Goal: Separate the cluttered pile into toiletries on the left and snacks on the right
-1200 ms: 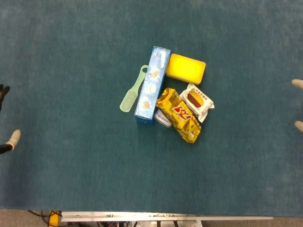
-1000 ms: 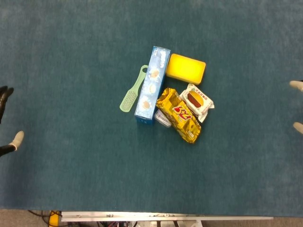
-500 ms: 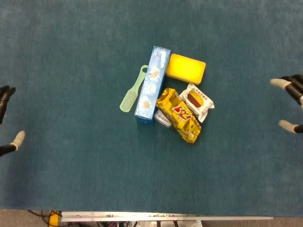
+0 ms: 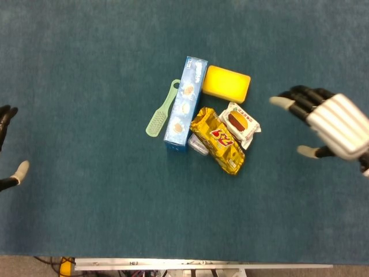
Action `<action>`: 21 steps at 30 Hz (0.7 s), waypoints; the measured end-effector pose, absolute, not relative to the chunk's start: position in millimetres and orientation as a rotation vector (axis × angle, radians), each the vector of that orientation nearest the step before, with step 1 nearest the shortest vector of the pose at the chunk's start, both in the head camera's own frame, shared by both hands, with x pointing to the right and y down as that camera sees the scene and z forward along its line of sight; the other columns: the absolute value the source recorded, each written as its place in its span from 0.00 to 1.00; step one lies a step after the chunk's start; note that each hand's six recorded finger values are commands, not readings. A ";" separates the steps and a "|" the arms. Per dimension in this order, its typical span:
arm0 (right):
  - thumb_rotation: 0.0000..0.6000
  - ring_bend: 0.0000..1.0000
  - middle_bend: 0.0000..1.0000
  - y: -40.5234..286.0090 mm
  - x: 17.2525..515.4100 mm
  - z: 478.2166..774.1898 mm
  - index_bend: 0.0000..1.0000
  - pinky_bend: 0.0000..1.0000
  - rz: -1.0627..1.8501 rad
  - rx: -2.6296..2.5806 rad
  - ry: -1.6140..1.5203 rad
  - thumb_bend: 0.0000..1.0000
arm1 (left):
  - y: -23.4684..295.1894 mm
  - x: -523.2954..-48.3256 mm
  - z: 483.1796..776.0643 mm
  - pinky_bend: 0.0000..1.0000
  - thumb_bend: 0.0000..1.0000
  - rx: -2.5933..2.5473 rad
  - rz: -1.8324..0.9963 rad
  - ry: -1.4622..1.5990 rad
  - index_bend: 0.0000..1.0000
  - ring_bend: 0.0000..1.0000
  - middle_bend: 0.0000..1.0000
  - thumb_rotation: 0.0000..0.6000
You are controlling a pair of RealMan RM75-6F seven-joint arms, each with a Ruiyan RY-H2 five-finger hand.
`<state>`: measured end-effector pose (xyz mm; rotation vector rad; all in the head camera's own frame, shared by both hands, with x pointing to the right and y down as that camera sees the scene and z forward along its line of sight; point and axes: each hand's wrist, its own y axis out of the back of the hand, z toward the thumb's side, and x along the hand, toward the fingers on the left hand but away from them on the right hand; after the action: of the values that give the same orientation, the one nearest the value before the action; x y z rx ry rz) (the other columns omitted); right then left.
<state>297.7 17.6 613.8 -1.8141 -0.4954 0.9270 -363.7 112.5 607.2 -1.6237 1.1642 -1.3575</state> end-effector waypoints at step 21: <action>1.00 0.15 0.21 3.3 205.1 656.8 0.15 0.31 0.876 -1.851 -0.297 0.00 | 112.8 -368.8 615.0 0.09 0.26 -1.645 -1.364 1.180 0.08 0.04 0.09 1.00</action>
<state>205.1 3.3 656.8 -1.8512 -0.2970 0.8765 -368.8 112.8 615.0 -1.6447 1.1803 -1.3637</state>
